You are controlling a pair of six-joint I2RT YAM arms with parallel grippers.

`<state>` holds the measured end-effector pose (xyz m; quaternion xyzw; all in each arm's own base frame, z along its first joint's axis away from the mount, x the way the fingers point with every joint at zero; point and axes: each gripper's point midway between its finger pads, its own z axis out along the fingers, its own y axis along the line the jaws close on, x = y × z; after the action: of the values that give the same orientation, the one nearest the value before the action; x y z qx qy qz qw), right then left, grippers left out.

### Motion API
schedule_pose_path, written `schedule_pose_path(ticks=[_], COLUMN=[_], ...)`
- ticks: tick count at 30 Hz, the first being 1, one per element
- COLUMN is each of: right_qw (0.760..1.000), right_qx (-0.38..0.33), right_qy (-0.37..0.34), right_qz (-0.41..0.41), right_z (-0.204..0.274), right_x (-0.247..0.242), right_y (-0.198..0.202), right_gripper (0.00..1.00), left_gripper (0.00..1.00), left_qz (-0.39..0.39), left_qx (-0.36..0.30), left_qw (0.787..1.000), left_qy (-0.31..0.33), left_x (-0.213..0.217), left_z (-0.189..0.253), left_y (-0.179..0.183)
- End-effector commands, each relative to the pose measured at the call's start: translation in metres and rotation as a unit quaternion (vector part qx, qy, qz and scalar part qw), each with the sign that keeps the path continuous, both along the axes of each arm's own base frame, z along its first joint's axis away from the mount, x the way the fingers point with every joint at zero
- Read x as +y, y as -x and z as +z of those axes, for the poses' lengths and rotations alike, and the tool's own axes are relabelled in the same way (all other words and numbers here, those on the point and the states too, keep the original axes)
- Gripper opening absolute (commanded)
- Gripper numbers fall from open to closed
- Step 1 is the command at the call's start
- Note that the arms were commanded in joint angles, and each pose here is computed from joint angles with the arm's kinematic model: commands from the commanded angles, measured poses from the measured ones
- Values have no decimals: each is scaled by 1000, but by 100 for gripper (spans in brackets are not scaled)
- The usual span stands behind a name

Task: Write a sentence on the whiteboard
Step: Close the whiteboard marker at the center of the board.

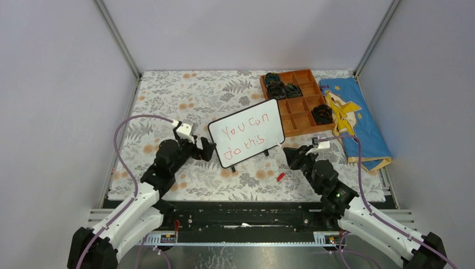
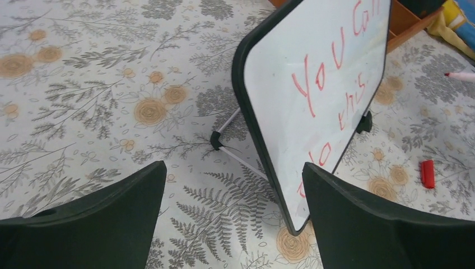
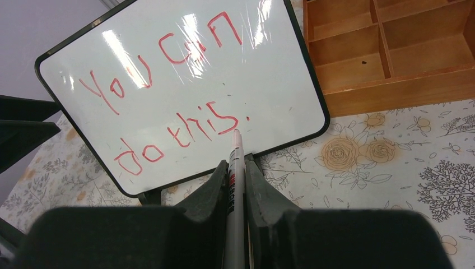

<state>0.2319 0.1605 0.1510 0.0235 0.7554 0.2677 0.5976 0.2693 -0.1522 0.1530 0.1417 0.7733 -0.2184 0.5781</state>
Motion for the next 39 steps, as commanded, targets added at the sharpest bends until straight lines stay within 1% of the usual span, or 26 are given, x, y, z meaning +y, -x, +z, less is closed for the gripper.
schedule_pose_path(ticks=[1, 3, 5, 7, 9, 10, 12, 13, 15, 16, 17, 18, 21, 22, 23, 24, 25, 28, 31, 33, 35, 37, 39], right_qw=[1000, 1000, 1000, 1000, 999, 999, 1000, 1000, 1000, 1000, 1000, 999, 999, 999, 999, 998, 998, 998, 999, 999, 999, 999, 999], right_qx=[-23, -24, -26, -28, -30, -31, -28, -24, -12, -1, 9, 14, 25, 25, 27, 30, 33, 37, 26, 13, 6, 4, 0], right_qy=[-16, -14, -11, -7, -2, -2, 1, 4, 11, 19, 27, 31, 41, 40, 39, 37, 36, 28, 19, 16, 17, 20, 21], right_qz=[7, 7, 9, 10, 10, 10, 12, 12, 10, 8, 6, 3, -10, -17, -23, -29, -35, -41, -41, -40, -43, -46, -48], right_z=[24, 24, 27, 30, 34, 37, 44, 46, 50, 50, 49, 50, 57, 63, 66, 70, 73, 81, 87, 92, 98, 102, 106], right_x=[3, 3, 2, 1, -1, -1, -3, -4, -6, -8, -10, -12, -20, -23, -26, -29, -31, -36, -38, -39, -42, -44, -46], right_y=[-2, -2, -1, 0, 1, 2, 4, 5, 7, 9, 10, 11, 13, 13, 14, 15, 15, 19, 21, 21, 21, 22, 23], right_gripper=[0, 0, 0, 0, 0, 0, 0, 0, 0, 0, 0, 0, 0, 0, 0, 0, 0, 0, 0, 0, 0, 0, 0], left_gripper=[99, 99, 99, 99, 99, 99, 99, 99, 99, 99, 99, 99, 99, 99, 99, 99, 99, 99, 99, 99, 99, 99, 97], left_qz=[63, 112, 172, 228, 288, 316, 386, 422, 481, 489, 486, 474, 411, 398, 398, 395, 387, 368, 354, 345, 320, 274, 234], left_qx=[-7, -12, -21, -40, -54, -60, -66, -71, -77, -84, -90, -95, -110, -113, -112, -110, -110, -82, -31, -17, -26, -46, -68], left_qw=[998, 993, 985, 973, 956, 947, 920, 904, 871, 865, 865, 869, 891, 890, 881, 878, 882, 901, 921, 930, 941, 956, 966], left_qy=[-12, -19, -26, -20, -9, -3, 13, 24, 65, 78, 90, 105, 161, 194, 229, 245, 246, 215, 161, 125, 104, 90, 91], left_x=[20, 36, 58, 78, 98, 107, 130, 143, 163, 168, 168, 166, 149, 146, 147, 148, 147, 140, 132, 132, 130, 121, 111], left_z=[2, 6, 13, 27, 40, 48, 63, 71, 85, 93, 100, 107, 134, 145, 154, 160, 165, 166, 155, 153, 156, 162, 171], left_y=[-6, -9, -11, -10, -6, -3, 5, 10, 21, 25, 28, 30, 35, 39, 44, 48, 51, 54, 57, 62, 66, 71, 76])
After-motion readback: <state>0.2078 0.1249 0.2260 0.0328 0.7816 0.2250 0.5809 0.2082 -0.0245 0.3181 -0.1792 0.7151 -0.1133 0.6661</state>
